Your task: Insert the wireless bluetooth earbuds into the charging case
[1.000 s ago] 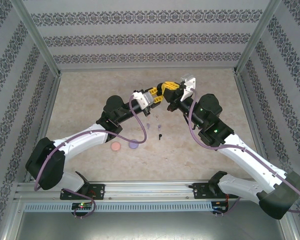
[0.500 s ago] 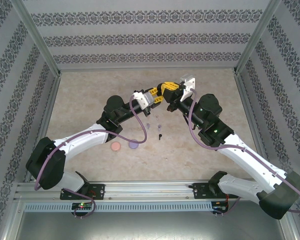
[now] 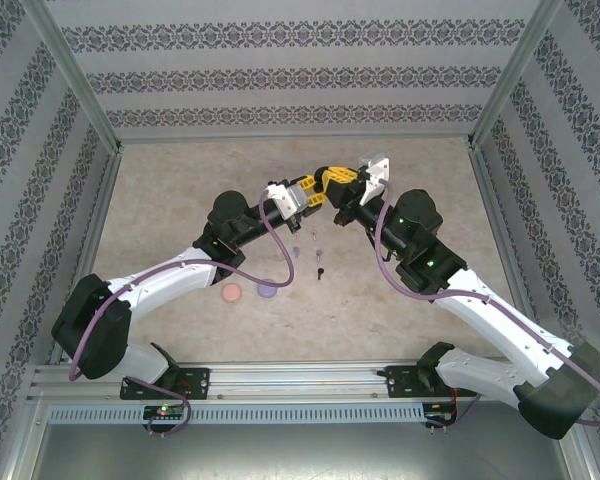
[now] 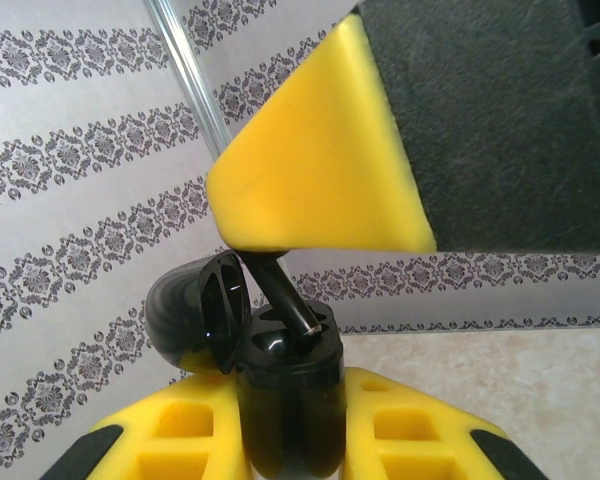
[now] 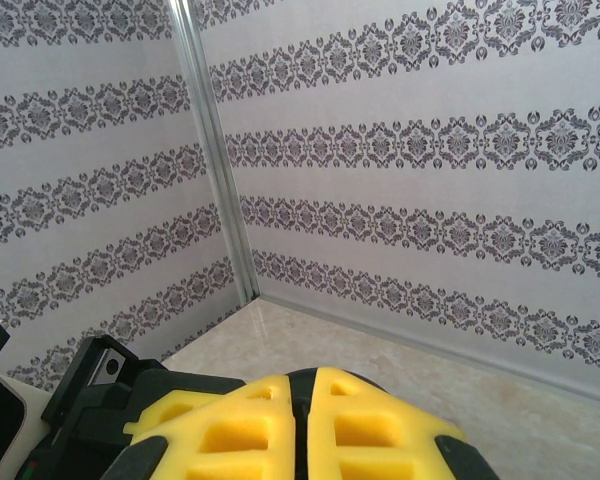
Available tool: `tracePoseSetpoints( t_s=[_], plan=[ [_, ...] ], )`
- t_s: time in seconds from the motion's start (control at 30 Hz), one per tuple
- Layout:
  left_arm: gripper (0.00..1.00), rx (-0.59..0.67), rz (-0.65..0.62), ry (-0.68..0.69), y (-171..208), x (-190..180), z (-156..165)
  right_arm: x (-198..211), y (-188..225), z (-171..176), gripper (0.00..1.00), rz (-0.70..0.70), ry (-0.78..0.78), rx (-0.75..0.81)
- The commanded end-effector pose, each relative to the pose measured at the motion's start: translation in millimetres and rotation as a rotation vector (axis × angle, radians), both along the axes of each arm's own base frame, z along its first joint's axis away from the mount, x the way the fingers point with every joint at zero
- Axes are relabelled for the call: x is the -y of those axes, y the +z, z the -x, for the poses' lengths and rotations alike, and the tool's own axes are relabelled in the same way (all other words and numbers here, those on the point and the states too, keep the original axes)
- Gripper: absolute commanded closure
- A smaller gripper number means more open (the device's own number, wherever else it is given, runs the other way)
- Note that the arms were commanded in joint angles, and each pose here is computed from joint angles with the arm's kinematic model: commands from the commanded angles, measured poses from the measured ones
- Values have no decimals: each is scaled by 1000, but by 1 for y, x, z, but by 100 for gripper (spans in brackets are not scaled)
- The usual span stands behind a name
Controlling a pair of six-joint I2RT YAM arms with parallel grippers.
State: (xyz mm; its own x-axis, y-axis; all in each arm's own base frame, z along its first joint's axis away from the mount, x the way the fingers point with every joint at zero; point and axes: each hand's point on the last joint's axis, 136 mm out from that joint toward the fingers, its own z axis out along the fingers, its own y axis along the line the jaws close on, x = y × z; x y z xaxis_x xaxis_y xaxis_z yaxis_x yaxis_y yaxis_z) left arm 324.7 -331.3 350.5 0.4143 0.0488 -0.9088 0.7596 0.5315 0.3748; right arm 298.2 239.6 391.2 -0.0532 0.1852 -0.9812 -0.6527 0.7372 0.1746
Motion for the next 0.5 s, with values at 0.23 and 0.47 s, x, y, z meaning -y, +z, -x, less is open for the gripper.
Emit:
tracePoseSetpoints(
  t_s=[0.23, 0.47],
  plan=[
    [100, 63, 55, -26, 33, 0, 14, 10, -7, -3, 100, 1, -38, -4],
    [100, 63, 59, -25, 35, 0, 14, 7, -12, -3, 100, 14, -18, -19]
  ],
)
